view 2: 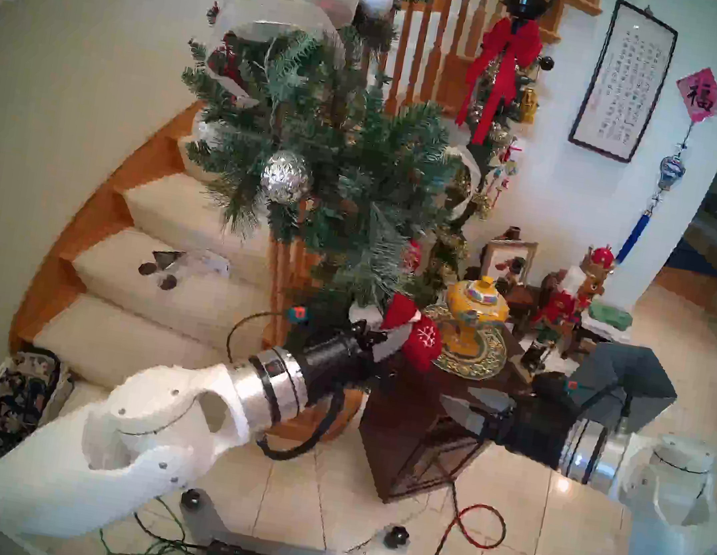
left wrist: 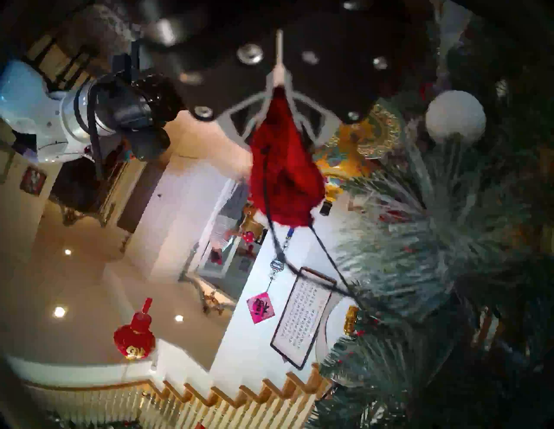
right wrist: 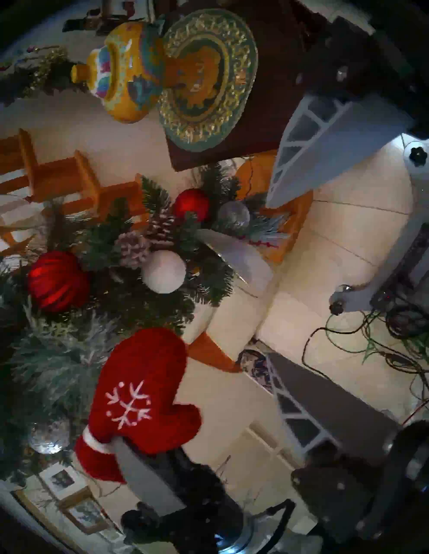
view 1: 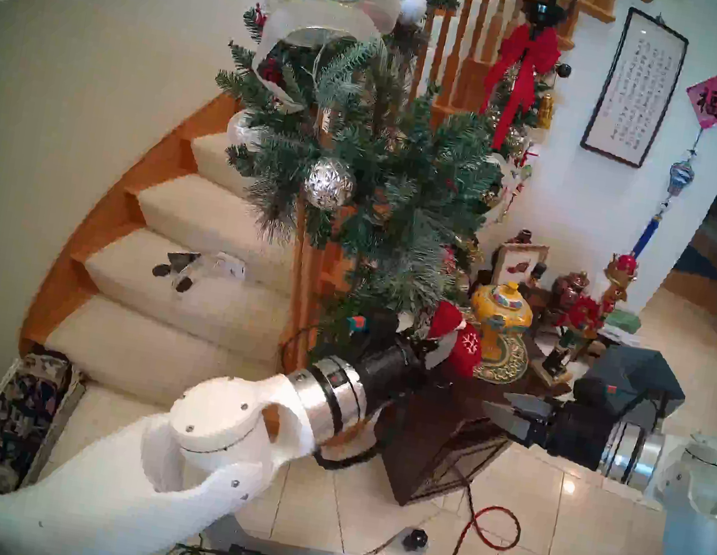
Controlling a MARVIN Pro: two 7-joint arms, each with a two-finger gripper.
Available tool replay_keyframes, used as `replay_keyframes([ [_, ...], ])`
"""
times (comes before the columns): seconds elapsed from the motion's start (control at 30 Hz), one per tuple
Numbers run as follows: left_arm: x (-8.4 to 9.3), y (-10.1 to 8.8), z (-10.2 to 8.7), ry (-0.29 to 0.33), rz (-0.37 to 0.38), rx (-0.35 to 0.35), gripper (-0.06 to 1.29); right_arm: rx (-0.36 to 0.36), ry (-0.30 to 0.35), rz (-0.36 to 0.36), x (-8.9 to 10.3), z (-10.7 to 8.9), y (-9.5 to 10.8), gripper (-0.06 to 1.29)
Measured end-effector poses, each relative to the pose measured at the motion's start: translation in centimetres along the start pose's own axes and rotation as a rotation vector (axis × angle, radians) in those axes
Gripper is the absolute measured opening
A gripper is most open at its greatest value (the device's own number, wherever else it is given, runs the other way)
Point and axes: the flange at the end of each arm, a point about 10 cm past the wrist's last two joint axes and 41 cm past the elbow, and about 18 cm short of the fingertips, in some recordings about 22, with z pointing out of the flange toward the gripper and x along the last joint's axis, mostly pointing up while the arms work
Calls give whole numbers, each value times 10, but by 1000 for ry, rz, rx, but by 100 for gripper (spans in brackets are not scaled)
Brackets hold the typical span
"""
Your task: Hang the ornament onto the Christmas-tree-style decoration
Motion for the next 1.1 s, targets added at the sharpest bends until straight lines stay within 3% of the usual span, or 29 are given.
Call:
replay_keyframes([
  [0.4,19,-9,-16,-84,137,-105,-1,-8,-28,-36,-8,13,7,123],
  [1.1,77,-19,-8,-87,146,-131,-1,-17,-13,-65,-2,14,7,124],
])
